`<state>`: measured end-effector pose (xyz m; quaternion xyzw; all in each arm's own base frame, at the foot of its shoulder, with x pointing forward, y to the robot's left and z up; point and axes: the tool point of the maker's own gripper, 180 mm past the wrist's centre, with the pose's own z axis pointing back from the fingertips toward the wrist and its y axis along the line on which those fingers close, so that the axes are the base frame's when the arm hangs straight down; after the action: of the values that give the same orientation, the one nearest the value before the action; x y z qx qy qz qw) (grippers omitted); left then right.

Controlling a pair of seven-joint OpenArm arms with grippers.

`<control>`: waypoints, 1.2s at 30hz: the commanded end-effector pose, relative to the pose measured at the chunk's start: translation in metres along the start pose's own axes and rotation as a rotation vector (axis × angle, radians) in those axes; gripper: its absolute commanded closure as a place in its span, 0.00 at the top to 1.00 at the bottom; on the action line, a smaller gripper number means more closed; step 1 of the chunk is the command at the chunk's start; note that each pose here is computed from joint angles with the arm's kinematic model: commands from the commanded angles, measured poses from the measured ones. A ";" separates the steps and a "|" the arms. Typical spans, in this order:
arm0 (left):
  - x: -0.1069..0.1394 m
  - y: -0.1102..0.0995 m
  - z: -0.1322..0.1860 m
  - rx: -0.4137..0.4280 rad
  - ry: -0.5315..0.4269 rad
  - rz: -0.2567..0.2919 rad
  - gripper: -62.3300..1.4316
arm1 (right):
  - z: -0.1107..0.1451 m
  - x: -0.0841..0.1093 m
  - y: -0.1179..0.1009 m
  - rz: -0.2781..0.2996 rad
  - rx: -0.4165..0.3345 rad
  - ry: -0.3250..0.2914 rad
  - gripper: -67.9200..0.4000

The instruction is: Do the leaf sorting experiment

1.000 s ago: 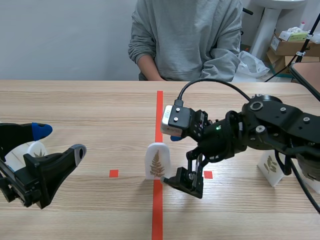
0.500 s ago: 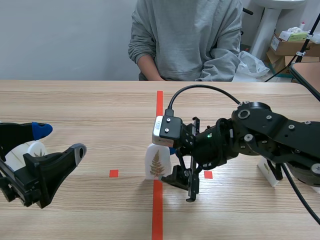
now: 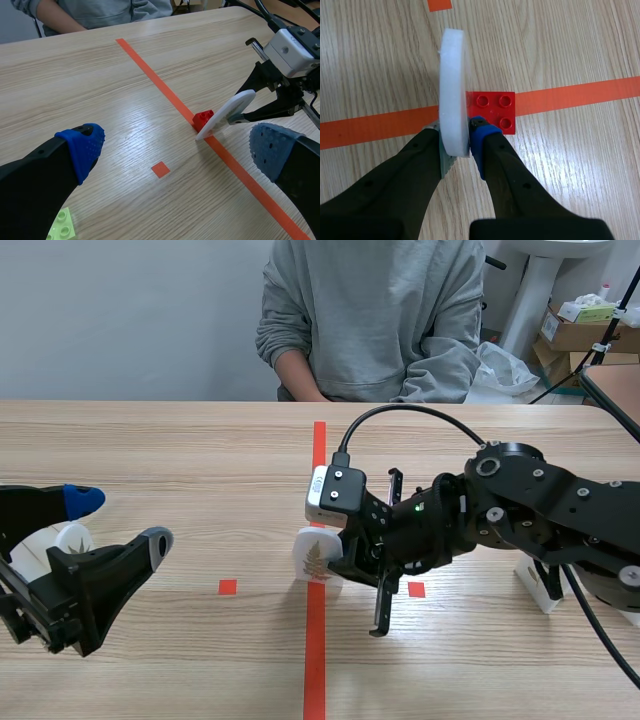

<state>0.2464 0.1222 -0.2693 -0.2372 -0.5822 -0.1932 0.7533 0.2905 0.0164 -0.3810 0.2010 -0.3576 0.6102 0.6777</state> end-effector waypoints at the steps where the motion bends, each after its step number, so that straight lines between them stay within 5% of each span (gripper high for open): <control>1: 0.007 -0.001 -0.001 -0.001 -0.035 0.009 1.00 | 0.004 0.008 -0.011 0.020 -0.019 -0.016 0.02; 19: 0.007 -0.001 -0.001 -0.001 -0.035 0.009 1.00 | 0.013 0.031 -0.019 0.032 -0.049 -0.085 0.02; 28: 0.007 -0.001 -0.001 -0.001 -0.035 0.009 1.00 | 0.050 0.031 -0.064 -0.165 -0.169 -0.165 0.02; 36: 0.007 -0.001 -0.001 -0.001 -0.035 0.010 1.00 | 0.101 0.007 -0.105 -0.386 -0.334 -0.244 0.02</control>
<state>0.2464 0.1222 -0.2693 -0.2372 -0.5822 -0.1932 0.7533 0.3661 -0.0651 -0.2995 0.2236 -0.4789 0.3749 0.7617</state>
